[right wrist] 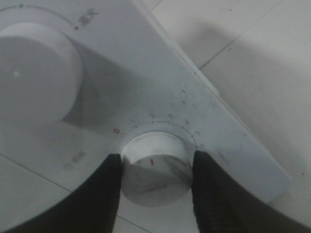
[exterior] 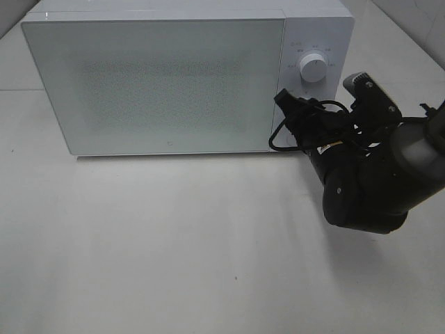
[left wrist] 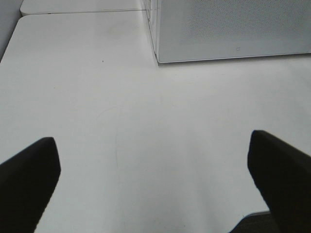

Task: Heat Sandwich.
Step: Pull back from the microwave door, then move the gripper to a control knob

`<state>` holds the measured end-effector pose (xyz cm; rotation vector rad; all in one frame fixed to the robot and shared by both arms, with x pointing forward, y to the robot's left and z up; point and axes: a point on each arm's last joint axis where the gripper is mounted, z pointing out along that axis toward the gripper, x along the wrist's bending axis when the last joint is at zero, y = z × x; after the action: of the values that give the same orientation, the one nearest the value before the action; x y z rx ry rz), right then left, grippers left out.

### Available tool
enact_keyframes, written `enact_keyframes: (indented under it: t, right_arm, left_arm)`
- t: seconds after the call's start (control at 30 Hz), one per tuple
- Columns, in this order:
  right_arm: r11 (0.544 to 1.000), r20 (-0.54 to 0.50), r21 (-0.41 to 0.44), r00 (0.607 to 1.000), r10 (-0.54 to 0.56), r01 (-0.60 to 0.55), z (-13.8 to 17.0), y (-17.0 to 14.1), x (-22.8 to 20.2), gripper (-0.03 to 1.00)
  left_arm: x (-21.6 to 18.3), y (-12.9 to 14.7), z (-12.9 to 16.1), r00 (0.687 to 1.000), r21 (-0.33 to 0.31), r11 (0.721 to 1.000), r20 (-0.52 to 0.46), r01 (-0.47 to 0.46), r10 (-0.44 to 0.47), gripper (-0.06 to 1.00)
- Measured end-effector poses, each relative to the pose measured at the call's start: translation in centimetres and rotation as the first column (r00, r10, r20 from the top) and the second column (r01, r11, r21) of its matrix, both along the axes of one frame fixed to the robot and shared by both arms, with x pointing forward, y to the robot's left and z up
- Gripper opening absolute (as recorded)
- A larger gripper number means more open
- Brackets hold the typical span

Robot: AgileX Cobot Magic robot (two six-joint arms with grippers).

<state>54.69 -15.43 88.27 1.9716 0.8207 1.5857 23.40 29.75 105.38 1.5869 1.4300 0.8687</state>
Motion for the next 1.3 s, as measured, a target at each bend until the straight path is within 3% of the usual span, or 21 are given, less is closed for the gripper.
enact_keyframes:
  t: [0.07,0.1,0.13,0.27,0.37,0.43,0.5,0.6,0.63,0.73,0.9,1.3]
  right_arm:
    - [0.996,-0.001,0.091,1.000,-0.021,0.021,0.00,-0.01,0.00,0.42]
    - [0.982,-0.005,0.185,0.999,-0.044,0.044,0.00,-0.02,0.00,0.42]
    - [0.982,-0.005,0.185,0.999,-0.044,0.044,0.00,-0.02,0.00,0.42]
    - [0.923,-0.018,0.375,0.996,-0.086,0.087,-0.01,-0.03,0.00,0.42]
    - [0.892,-0.025,0.441,0.995,-0.101,0.102,-0.01,-0.04,0.00,0.42]
    - [0.843,-0.037,0.525,0.992,-0.120,0.121,-0.03,-0.05,-0.02,0.42]
    - [0.821,-0.042,0.556,0.991,-0.129,0.130,-0.03,-0.07,-0.02,0.42]
    - [0.731,-0.061,0.665,0.986,-0.153,0.155,-0.03,-0.08,-0.02,0.42]
    - [0.731,-0.061,0.665,0.986,-0.153,0.155,-0.03,-0.08,-0.02,0.42]
    - [0.643,-0.080,0.746,0.982,-0.172,0.173,-0.03,-0.08,-0.02,0.42]
    - [0.616,-0.086,0.767,0.980,-0.177,0.179,-0.03,-0.09,-0.02,0.42]
    - [0.630,-0.083,0.756,0.981,-0.175,0.176,-0.03,-0.09,-0.02,0.42]
  left_arm:
    - [0.00,0.00,0.00,1.000,0.000,1.000,0.000,0.000,0.000,0.99]
    - [0.00,0.00,0.00,1.000,0.000,1.000,0.000,0.000,0.000,0.99]
    - [0.00,0.00,0.00,1.000,0.000,1.000,0.000,0.000,0.000,0.99]
    - [0.00,0.00,0.00,1.000,0.000,1.000,0.000,0.000,0.000,0.99]
    - [0.00,0.00,0.00,1.000,0.000,1.000,0.000,0.000,0.000,0.99]
    - [0.00,0.00,0.00,1.000,0.000,1.000,0.000,0.000,0.000,0.99]
    - [0.00,0.00,0.00,1.000,0.000,1.000,0.000,0.000,0.000,0.99]
    - [0.00,0.00,0.00,1.000,0.000,1.000,0.000,0.000,0.000,0.99]
    - [0.00,0.00,0.00,1.000,0.000,1.000,0.000,0.000,0.000,0.99]
    - [0.00,0.00,0.00,1.000,0.000,1.000,0.000,0.000,0.000,0.99]
    - [0.00,0.00,0.00,1.000,0.000,1.000,0.000,0.000,0.000,0.99]
    - [0.00,0.00,0.00,1.000,0.000,1.000,0.000,0.000,0.000,0.99]
